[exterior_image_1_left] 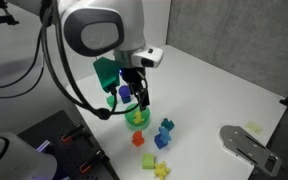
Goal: Pick up the light blue toy that is on top of the blue block and drop it in the green bowl
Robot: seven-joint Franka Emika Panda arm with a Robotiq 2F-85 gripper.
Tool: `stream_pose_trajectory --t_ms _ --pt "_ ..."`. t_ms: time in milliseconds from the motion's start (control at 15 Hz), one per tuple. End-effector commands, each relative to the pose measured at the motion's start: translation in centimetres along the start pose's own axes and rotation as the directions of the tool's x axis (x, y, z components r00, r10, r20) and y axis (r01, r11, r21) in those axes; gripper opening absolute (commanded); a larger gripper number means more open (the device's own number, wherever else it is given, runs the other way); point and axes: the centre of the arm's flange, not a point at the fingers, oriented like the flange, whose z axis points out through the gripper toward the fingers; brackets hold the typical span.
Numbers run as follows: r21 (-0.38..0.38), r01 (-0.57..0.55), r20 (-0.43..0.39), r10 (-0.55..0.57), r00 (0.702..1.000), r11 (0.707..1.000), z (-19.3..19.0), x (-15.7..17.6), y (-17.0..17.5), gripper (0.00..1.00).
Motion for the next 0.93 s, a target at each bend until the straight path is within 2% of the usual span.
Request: stream_pose_trajectory --t_ms 0,467,867 --pt "-0.032 -0.09 -0.021 0.089 0.996 0.995 3.7 2.8 1.6 1.0" --pt "-0.067 -0.161 -0.011 0.161 0.987 0.985 10.1 5.7 1.6 1.0" --pt "-0.087 -0.129 -0.017 0.128 0.992 0.988 13.4 8.3 -0.3 1.0"
